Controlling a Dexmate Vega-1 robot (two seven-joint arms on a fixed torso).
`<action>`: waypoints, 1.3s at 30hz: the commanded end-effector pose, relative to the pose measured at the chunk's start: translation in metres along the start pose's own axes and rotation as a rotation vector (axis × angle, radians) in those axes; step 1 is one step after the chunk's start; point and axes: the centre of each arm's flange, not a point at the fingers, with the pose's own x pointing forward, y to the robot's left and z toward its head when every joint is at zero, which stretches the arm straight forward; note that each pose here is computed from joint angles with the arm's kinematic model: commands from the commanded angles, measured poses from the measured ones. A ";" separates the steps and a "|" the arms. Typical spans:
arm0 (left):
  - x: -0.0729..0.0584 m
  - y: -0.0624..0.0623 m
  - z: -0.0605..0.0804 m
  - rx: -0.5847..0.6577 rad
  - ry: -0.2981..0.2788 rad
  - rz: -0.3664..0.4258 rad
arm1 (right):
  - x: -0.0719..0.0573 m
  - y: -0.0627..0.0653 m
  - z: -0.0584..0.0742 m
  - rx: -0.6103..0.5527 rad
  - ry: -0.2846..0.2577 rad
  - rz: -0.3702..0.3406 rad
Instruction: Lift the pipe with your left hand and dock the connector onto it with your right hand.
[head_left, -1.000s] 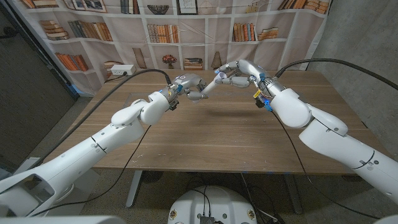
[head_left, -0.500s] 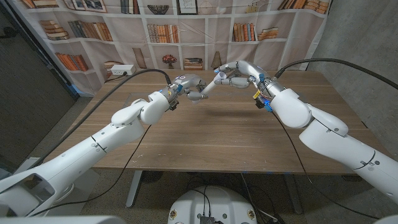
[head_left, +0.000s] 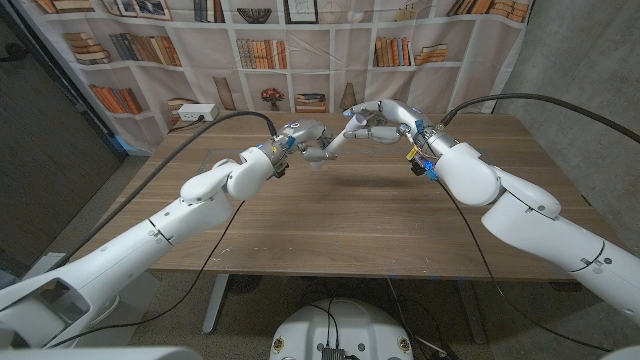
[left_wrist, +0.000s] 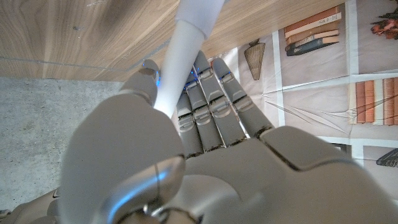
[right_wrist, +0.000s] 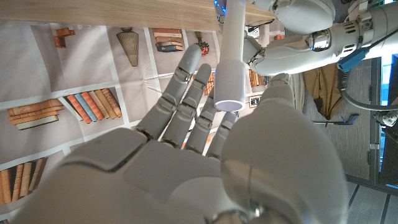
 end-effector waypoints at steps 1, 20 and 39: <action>0.005 -0.003 0.005 0.004 -0.010 -0.021 | -0.003 -0.005 -0.002 0.002 -0.005 -0.025; 0.013 -0.009 0.009 -0.015 -0.019 -0.035 | 0.000 -0.006 -0.008 0.057 -0.058 -0.085; 0.012 -0.011 0.008 -0.077 -0.007 -0.022 | 0.004 0.009 -0.004 0.070 -0.107 -0.112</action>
